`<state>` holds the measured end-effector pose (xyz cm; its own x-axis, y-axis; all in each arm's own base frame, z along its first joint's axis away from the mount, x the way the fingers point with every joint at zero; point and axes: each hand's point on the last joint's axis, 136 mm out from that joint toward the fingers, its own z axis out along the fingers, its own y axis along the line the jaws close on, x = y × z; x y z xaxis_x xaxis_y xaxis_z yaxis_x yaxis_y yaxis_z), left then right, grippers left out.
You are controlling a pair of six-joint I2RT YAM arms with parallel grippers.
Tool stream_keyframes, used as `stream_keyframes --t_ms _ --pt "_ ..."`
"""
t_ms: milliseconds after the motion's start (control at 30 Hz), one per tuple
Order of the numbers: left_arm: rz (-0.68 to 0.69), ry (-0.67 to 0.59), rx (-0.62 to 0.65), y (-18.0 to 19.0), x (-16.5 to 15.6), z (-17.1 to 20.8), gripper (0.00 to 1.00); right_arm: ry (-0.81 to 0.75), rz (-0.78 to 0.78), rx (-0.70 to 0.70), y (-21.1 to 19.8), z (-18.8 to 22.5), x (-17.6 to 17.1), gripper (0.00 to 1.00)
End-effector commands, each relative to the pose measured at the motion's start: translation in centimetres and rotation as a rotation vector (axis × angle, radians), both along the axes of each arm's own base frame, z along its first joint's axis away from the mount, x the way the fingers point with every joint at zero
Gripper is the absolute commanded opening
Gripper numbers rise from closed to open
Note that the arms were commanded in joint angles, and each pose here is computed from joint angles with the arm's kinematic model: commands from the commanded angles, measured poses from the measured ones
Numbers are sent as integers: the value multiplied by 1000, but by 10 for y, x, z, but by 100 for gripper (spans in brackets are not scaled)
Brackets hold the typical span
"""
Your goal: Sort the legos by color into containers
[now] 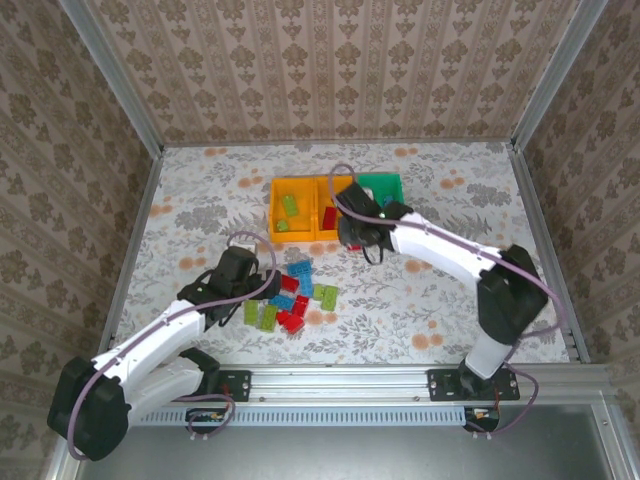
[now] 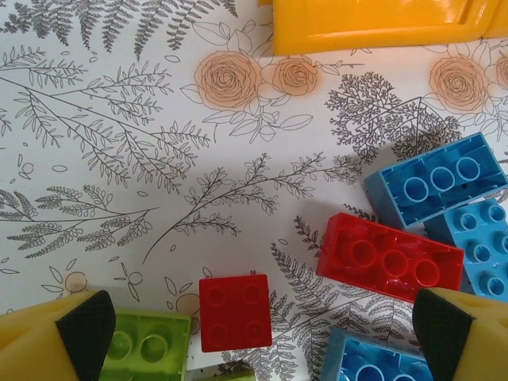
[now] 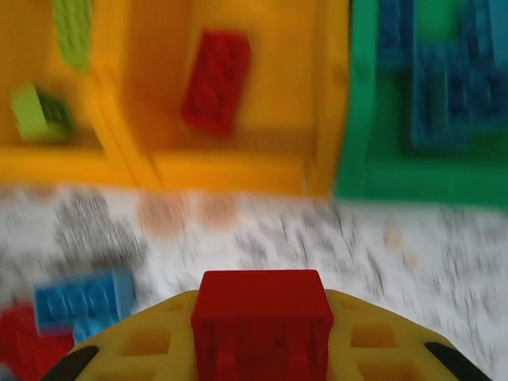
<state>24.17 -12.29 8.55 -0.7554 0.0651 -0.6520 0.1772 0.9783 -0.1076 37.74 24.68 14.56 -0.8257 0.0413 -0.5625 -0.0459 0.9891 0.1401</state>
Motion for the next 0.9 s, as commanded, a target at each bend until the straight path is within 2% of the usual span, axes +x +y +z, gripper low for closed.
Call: stream_keyframes --t_ms 0,167,367,500,600,667,767,867 --pt "20 -13 5 4 -1 8 100 -12 55 -68 6 -7 44 26" --pt "19 -22 18 6 -1 11 100 -7 48 -75 16 -25 90 26" --pt "11 -15 3 3 -2 11 100 -7 11 -41 10 -37 120 29" --pt "15 -11 -2 2 -1 10 100 10 34 -12 13 -38 121 51" --pt "17 -15 -8 2 -1 11 100 13 61 16 18 -32 115 77" --pt "25 -15 -7 3 -1 11 100 -2 93 54 24 -22 109 88" --pt "52 -18 -5 6 0 11 100 -31 145 122 37 -3 93 92" --pt "99 -24 12 16 0 11 100 -16 196 129 53 1 58 99"
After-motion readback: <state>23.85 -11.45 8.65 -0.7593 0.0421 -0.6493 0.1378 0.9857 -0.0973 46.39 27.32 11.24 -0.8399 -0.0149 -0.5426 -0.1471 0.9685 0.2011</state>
